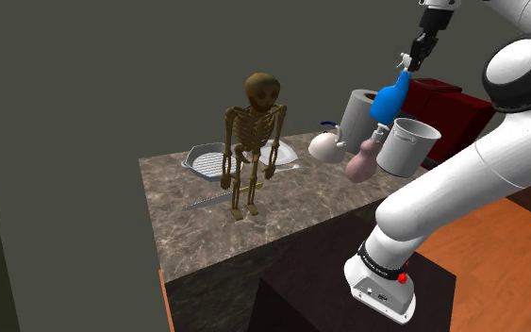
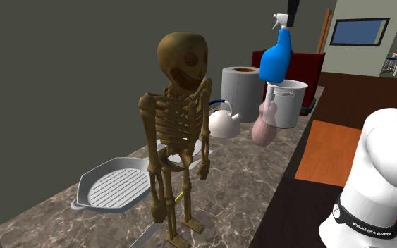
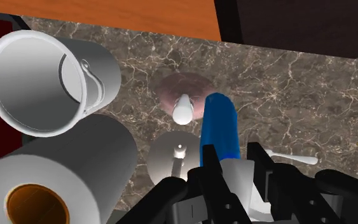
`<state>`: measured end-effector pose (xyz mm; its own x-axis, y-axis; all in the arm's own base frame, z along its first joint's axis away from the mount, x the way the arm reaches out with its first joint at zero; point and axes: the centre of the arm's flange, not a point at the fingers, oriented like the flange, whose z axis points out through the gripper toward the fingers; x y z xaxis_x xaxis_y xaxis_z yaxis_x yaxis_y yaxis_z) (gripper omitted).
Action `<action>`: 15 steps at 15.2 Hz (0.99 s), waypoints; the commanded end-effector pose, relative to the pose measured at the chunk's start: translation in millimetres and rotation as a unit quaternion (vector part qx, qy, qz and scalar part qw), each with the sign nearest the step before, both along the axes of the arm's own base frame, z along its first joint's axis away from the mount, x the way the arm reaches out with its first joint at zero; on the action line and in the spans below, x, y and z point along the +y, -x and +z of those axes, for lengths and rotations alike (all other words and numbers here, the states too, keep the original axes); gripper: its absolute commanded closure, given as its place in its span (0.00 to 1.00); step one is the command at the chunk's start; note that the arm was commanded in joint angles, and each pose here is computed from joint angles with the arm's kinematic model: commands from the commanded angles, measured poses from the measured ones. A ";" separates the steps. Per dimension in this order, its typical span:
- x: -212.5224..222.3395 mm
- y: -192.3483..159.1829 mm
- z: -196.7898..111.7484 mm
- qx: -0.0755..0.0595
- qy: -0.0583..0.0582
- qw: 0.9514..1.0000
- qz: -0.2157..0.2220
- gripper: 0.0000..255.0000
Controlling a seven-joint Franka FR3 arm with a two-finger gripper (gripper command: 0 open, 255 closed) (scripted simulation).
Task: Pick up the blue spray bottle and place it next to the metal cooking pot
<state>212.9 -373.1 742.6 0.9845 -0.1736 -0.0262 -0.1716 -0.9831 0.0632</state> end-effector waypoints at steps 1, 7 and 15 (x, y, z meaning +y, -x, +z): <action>-20.3 16.5 -1.8 0.000 0.000 1.000 0.001 1.00; -79.6 68.9 -1.5 0.000 0.000 1.000 0.001 1.00; -95.0 82.5 -33.1 0.000 0.000 1.000 0.001 1.00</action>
<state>129.9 -467.3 714.8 0.9848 -0.1718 -0.0263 -0.1699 -0.9834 0.0634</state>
